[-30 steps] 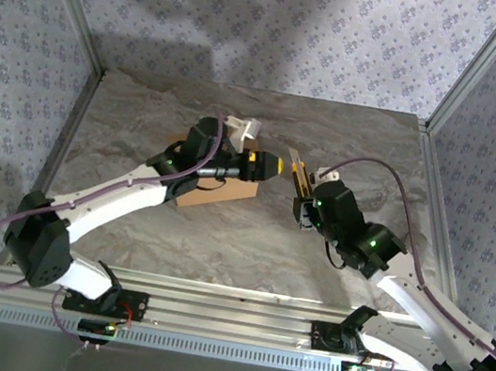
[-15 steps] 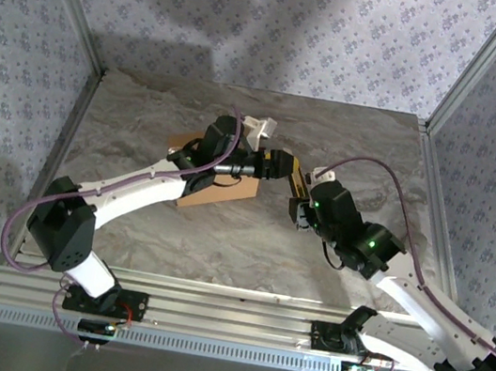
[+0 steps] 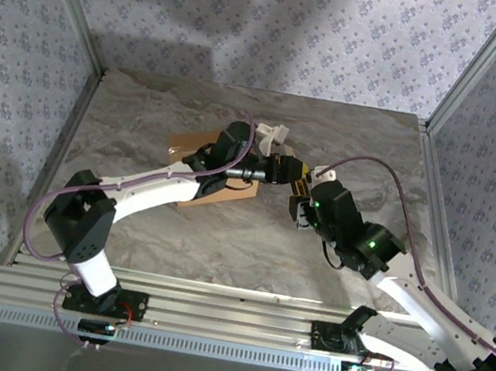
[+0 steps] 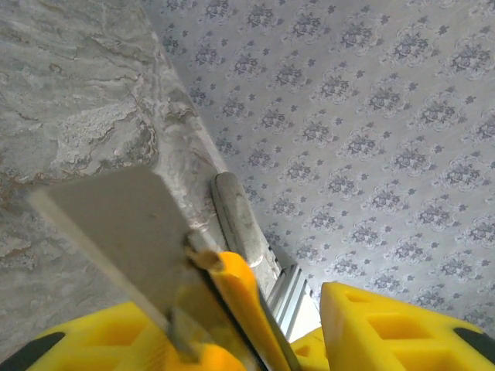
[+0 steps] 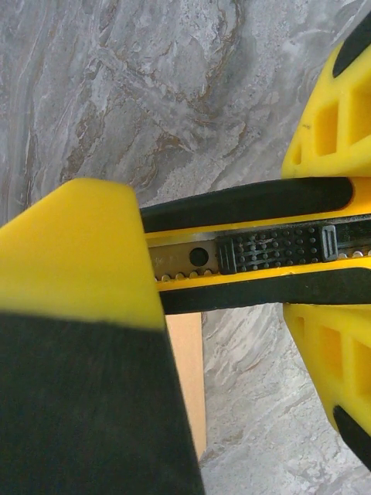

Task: Unpack the express box

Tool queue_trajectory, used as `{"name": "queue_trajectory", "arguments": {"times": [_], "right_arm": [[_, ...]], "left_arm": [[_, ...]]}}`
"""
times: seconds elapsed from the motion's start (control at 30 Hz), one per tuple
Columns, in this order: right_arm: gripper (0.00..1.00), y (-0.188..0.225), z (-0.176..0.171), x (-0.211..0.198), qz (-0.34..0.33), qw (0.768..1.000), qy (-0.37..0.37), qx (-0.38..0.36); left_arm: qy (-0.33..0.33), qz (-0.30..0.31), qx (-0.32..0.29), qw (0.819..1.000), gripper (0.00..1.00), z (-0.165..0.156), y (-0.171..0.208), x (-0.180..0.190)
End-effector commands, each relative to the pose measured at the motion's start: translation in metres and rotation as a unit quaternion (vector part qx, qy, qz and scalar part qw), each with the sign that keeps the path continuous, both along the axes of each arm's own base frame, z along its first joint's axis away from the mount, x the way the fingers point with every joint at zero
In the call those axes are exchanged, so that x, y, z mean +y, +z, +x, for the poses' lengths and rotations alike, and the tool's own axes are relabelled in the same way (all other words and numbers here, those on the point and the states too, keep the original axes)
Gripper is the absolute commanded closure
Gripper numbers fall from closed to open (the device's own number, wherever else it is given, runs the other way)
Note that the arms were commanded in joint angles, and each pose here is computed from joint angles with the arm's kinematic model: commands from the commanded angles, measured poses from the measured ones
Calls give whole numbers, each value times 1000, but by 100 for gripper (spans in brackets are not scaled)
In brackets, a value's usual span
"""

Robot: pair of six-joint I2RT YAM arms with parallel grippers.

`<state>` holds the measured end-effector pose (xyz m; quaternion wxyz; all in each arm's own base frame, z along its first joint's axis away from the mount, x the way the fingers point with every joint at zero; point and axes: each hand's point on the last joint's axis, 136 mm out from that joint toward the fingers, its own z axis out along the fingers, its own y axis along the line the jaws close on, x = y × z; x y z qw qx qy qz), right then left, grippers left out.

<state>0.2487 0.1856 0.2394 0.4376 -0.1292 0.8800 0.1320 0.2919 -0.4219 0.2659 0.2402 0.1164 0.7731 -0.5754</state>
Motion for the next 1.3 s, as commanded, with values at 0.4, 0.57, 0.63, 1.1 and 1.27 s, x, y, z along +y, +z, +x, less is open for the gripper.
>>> {"name": "queue_trajectory", "arguments": {"times": [0.4,0.57,0.63,1.1,1.27], "right_arm": [[66,26,2,1,50,998,-11,-33],[35,18,3,-5,62,997,-33,-23],[23,16,3,-7,67,997,-41,-19],[10,-14,-10,-6,124,991,-39,7],[10,-15,-4,-7,114,992,-49,4]], "left_arm": [[-3,-30,-12,999,100,2,25,-7],[12,-8,-8,1000,100,8,25,-5],[19,14,4,1000,100,12,20,-5],[39,64,59,995,100,22,9,-2],[37,81,72,993,100,19,5,1]]}}
